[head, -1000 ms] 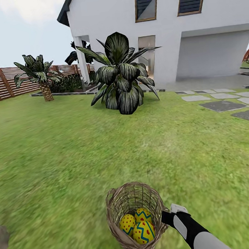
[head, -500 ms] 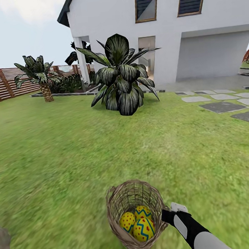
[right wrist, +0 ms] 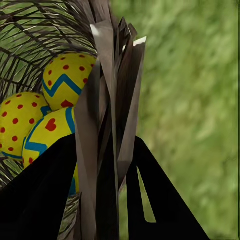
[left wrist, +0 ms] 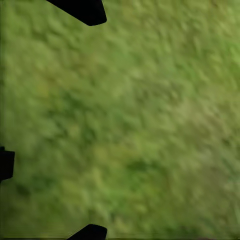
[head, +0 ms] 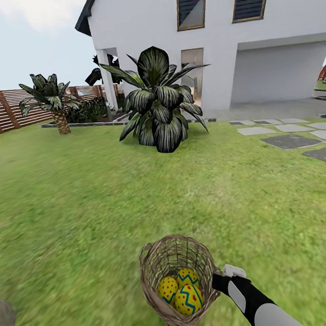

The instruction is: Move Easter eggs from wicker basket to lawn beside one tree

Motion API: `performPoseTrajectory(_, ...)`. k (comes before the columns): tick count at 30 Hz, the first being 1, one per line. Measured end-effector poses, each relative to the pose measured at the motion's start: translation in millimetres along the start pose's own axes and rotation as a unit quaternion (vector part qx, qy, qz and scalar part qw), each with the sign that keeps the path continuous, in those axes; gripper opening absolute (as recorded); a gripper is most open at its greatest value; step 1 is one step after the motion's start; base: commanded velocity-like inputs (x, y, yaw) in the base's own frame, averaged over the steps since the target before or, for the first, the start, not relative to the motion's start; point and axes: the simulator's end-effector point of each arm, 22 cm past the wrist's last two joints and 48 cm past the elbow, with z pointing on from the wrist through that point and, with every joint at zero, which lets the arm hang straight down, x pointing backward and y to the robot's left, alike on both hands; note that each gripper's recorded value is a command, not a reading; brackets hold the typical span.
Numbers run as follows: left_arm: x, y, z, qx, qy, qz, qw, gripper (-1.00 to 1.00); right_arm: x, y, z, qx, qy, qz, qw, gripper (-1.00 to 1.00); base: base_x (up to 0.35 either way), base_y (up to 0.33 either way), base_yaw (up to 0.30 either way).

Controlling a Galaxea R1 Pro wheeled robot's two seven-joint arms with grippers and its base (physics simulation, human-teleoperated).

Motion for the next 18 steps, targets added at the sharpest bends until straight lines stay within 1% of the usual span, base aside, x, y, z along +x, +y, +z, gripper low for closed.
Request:
performPoseTrajectory(2, -3.3, -1.5, -3.2, 0.001, 0.000, -0.003, 1.0000, 1.00, -2.2, 1.3, -3.2, 0.000, 0.000, -0.002, 1.0000, -1.00, 0.000, 0.000, 0.000)
performPoseTrajectory(4, -3.6, -2.0, -6.4, 0.001, 0.006, -0.006, 1.0000, 1.00, -4.3, 2.2, -6.3, 0.002, 0.000, -0.002, 1.0000, -1.00, 0.000, 0.000, 0.000)
performPoseTrajectory(6, -3.8, -1.9, -9.3, 0.001, 0.011, -0.008, 0.9999, 1.00, -6.4, 2.6, -9.3, 0.003, 0.000, -0.002, 1.0000, -1.00, -0.133, 0.000, 0.000)
performPoseTrajectory(13, -11.9, -0.5, -19.6, 0.000, 0.012, -0.009, 0.9999, 1.00, -13.4, 5.4, -19.7, 0.002, 0.001, -0.002, 1.0000, -1.00, -0.320, 0.000, 0.000)
performPoseTrajectory(14, -14.2, 1.4, -21.2, -0.004, 0.011, -0.009, 0.9999, 1.00, -14.3, 6.2, -21.3, 0.002, 0.001, -0.002, 1.0000, -1.00, -0.347, 0.000, 0.000)
performPoseTrajectory(17, -35.9, 13.7, -29.7, -0.031, -0.007, -0.010, 0.9994, 1.00, -17.3, 7.8, -25.9, 0.001, 0.001, -0.002, 1.0000, -1.00, -0.322, 0.000, 0.000)
performPoseTrajectory(18, -39.9, 17.0, -32.4, -0.038, -0.007, -0.012, 0.9992, 1.00, -18.3, 8.4, -27.4, 0.001, 0.001, -0.002, 1.0000, -1.00, -0.244, 0.000, 0.000)
